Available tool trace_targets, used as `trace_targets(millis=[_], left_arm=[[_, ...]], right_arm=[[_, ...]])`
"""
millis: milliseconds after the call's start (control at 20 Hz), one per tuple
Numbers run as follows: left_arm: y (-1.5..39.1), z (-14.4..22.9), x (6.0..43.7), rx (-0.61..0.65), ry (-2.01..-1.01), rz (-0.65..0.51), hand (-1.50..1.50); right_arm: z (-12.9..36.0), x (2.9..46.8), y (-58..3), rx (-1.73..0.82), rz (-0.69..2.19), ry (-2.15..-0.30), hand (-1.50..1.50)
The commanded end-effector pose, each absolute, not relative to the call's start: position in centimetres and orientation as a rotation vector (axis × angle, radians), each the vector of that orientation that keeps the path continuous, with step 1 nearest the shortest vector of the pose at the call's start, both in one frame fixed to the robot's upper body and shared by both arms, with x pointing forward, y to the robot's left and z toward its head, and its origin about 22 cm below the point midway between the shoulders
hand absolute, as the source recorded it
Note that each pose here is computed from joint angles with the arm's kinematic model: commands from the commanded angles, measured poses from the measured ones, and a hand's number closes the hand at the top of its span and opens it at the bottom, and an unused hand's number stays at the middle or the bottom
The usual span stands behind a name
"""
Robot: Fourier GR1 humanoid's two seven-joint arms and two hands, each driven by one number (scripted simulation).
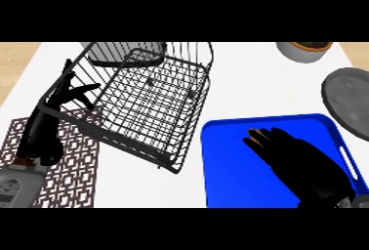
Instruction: Pick the croissant from the tray and place it in the tiered basket
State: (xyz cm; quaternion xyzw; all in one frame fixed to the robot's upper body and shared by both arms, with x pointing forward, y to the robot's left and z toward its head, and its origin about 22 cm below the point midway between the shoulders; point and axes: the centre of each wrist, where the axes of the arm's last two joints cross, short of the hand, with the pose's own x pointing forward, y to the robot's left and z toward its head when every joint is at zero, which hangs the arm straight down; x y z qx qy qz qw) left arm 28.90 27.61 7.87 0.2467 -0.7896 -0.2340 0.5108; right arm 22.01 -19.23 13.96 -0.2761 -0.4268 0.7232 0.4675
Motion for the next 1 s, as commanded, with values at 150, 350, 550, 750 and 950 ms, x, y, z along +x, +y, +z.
trace_targets(millis=[150,350,550,750,950], left_arm=[[24.9,4.4,26.5,0.319,-1.779,-0.495,0.00],[26.5,5.2,28.3,0.332,-1.777,-0.503,0.00],[25.1,3.4,27.3,0.341,-1.770,-0.497,0.00],[26.1,3.7,27.3,0.341,-1.779,-0.485,0.00],[25.8,3.4,26.9,0.311,-1.779,-0.493,0.00]], right_arm=[[13.4,23.3,-20.0,-0.738,1.806,-0.971,-1.50],[11.3,22.6,-21.1,-0.734,1.867,-0.848,-1.50],[12.2,23.5,-21.1,-0.759,1.812,-0.914,-1.50],[12.7,23.8,-21.7,-0.835,1.755,-1.012,-1.50],[11.7,24.9,-22.2,-0.831,1.720,-1.019,-1.50]])
